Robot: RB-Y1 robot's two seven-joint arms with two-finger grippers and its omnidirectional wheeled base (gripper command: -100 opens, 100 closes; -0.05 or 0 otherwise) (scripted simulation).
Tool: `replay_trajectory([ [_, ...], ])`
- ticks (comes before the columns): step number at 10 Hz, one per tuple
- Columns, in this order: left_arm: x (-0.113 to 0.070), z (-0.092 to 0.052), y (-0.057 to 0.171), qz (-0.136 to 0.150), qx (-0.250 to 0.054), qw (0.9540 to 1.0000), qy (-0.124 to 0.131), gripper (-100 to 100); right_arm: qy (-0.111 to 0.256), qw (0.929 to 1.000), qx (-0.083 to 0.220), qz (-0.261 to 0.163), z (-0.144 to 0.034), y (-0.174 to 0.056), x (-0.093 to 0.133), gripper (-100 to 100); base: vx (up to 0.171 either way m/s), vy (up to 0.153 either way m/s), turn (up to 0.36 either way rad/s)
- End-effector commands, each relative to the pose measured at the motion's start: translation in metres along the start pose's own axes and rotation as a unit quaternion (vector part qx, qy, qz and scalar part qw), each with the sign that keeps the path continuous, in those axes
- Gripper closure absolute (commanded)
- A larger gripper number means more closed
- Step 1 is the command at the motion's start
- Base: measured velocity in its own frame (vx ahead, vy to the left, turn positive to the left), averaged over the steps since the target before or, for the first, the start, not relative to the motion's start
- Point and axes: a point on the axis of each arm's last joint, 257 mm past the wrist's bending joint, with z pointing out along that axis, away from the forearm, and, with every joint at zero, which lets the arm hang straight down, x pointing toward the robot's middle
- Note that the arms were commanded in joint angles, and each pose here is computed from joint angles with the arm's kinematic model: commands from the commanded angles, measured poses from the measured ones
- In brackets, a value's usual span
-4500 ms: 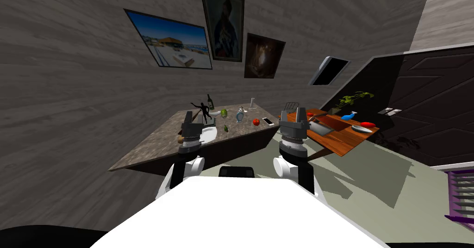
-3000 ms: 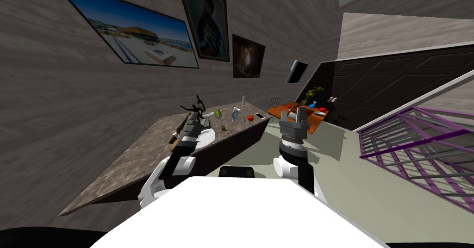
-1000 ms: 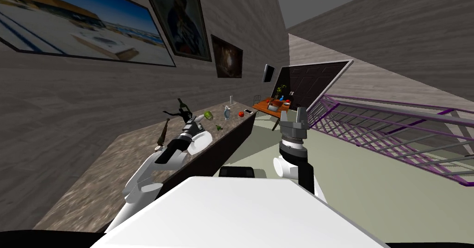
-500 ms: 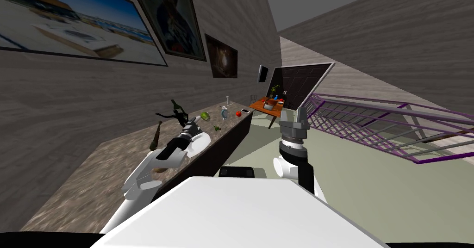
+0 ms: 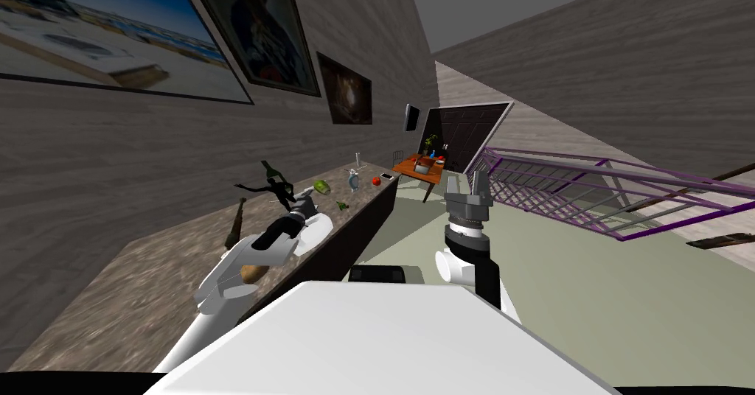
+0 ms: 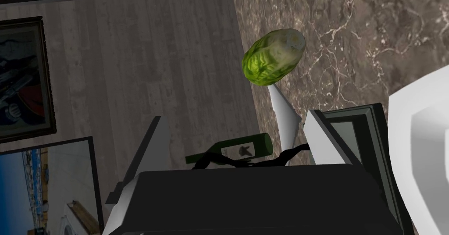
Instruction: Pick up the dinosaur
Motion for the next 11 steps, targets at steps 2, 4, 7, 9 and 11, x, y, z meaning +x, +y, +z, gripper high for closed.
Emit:
replay_trajectory([
  [2, -0.003, 0.002, 0.011, -0.003, -0.027, 0.9996, -0.008, -100, 0.000, 1.0000, 0.000, 0.000, 0.000, 0.000, 0.000, 0, 0.003, 0.018, -0.104],
  [4, -0.004, 0.003, 0.019, -0.005, -0.047, 0.9988, -0.012, -100, 0.000, 1.0000, 0.000, 0.000, 0.000, 0.000, 0.000, 0, 0.006, 0.016, -0.117],
  [7, -0.002, 0.004, 0.035, -0.009, -0.083, 0.9963, -0.016, -100, 0.000, 1.0000, 0.000, 0.000, 0.000, 0.000, 0.000, 0, 0.012, 0.014, -0.114],
  [9, -0.001, 0.004, 0.044, -0.010, -0.103, 0.9944, -0.019, -100, 0.000, 1.0000, 0.000, 0.000, 0.000, 0.000, 0.000, 0, 0.012, 0.013, -0.104],
  [11, 0.000, 0.003, 0.053, -0.011, -0.123, 0.9921, -0.021, -100, 0.000, 1.0000, 0.000, 0.000, 0.000, 0.000, 0.000, 0, 0.016, 0.012, -0.092],
])
